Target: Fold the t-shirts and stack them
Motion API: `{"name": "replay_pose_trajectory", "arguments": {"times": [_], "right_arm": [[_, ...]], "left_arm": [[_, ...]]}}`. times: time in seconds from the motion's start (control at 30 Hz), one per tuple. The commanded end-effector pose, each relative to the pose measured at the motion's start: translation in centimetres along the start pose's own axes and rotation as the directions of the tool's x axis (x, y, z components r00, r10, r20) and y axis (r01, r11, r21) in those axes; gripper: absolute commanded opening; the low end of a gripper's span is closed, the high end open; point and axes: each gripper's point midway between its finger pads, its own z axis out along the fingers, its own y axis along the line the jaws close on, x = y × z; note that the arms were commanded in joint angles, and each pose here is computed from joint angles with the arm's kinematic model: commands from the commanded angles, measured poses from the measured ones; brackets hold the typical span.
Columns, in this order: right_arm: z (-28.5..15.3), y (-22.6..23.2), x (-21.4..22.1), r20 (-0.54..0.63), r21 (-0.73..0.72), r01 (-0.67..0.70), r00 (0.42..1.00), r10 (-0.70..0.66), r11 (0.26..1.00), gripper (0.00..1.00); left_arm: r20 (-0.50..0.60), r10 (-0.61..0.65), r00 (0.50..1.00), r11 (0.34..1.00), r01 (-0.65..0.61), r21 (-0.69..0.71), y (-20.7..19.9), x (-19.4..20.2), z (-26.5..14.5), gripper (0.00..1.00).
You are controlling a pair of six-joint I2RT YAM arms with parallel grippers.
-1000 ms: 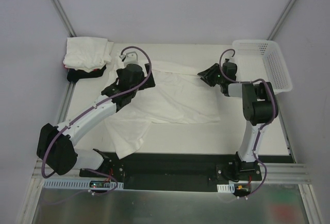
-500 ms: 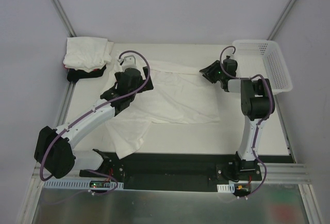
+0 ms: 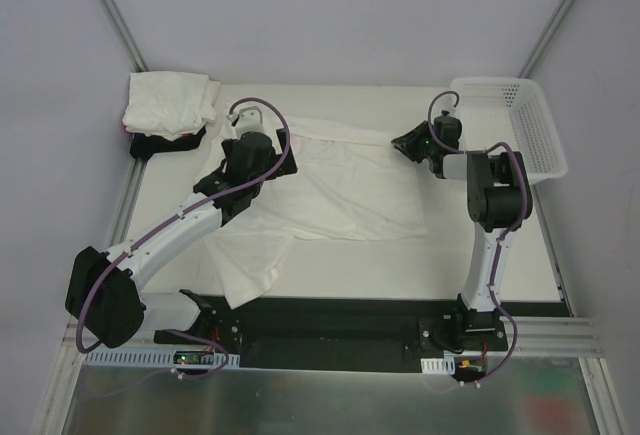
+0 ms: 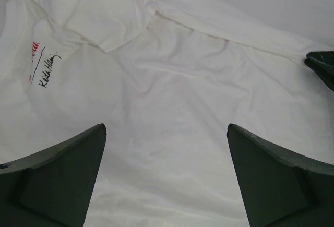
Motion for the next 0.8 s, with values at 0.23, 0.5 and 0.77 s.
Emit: {"name": "replay_pose_trajectory", "arguments": {"times": [0.23, 0.5, 0.77], "right_arm": [[0.8, -0.4, -2.3, 0.067, 0.008, 0.018, 0.998, -0.019, 1.0, 0.01], [1.2, 1.0, -5.6, 0.106, 0.01, 0.039, 0.994, -0.039, 0.999, 0.01], [2.4, 5.2, -11.1, 0.161, 0.011, 0.127, 0.979, -0.127, 0.992, 0.01]], "left_arm": [[0.047, 0.016, 0.999, 1.0, -0.015, -0.011, -0.2, -1.2, 0.0, 0.99], [0.024, 0.026, 0.999, 1.0, -0.026, -0.013, -0.2, -0.3, 0.4, 0.99], [-0.017, 0.023, 1.0, 1.0, -0.023, -0.007, -0.5, 1.0, 1.4, 0.99]]}}
